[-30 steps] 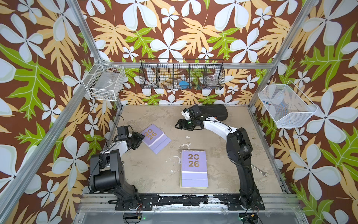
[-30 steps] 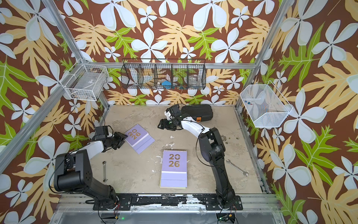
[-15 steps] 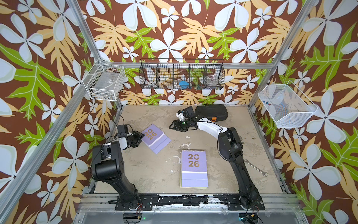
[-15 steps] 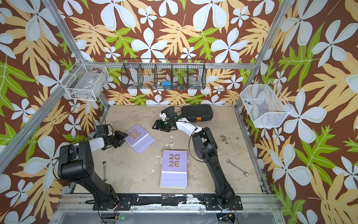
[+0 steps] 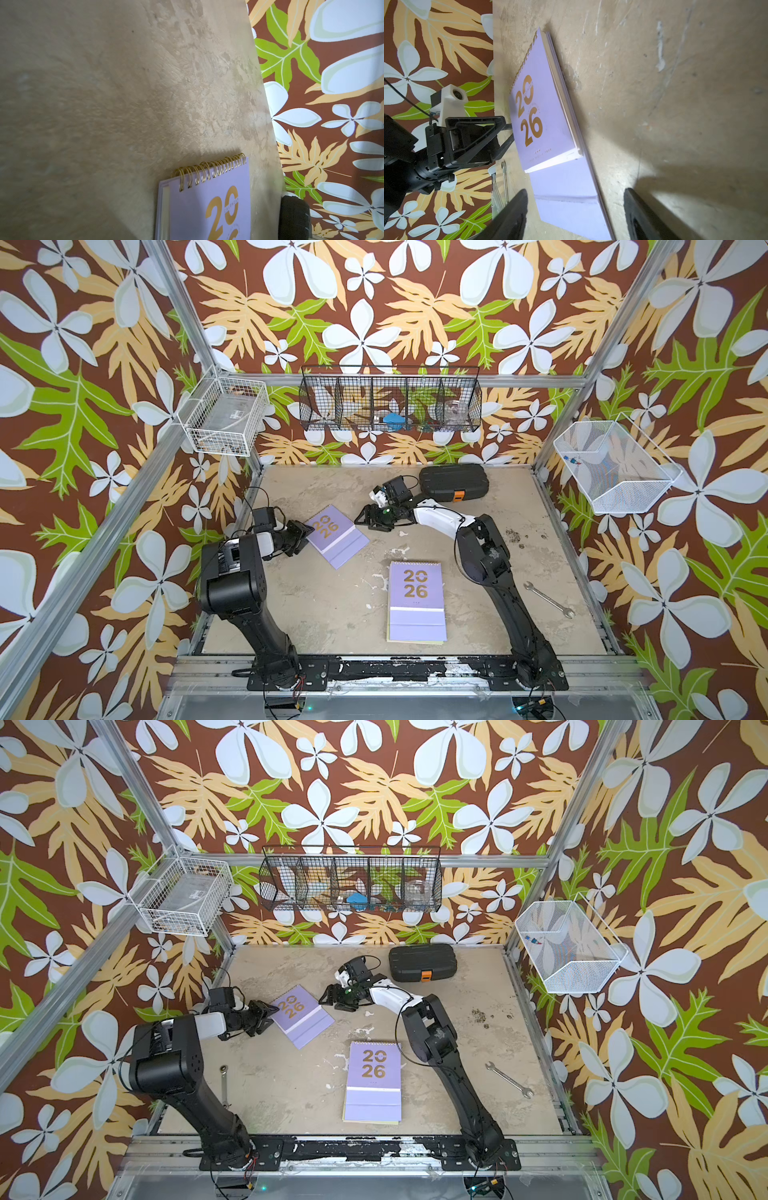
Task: Stack the calendars
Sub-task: Pick up the calendar at the center of the board.
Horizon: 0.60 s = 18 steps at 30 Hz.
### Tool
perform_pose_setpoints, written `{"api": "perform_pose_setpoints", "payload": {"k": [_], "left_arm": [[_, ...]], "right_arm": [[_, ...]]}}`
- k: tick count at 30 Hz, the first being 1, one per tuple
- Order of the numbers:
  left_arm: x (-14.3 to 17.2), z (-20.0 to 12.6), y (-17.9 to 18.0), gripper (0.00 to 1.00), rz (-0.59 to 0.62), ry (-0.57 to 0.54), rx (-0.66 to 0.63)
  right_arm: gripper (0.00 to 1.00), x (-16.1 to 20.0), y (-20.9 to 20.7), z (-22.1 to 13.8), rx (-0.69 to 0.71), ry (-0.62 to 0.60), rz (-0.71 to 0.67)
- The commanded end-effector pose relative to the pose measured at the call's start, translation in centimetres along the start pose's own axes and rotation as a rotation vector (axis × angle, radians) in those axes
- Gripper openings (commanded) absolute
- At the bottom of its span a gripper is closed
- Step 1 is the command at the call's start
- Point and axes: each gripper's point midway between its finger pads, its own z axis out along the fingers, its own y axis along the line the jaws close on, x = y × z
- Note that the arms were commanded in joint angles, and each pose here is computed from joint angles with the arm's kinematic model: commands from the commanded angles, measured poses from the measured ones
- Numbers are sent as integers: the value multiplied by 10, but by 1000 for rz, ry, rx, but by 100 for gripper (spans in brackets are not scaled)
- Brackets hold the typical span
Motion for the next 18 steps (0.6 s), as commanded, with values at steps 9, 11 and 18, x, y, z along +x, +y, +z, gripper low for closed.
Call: {"api": "perform_pose_setpoints", "payload": {"k": [9, 11, 18], "left_arm": [[10, 10, 14, 46, -18, 54, -21], [12, 13, 15, 45, -20, 60, -19], [25, 25, 17, 44, -28, 105, -7]], "right_arm": [[74, 3, -2, 13, -40, 17, 71], [74, 5, -3, 17, -42, 26, 85], [74, 15, 13, 31, -123, 59, 106]]}}
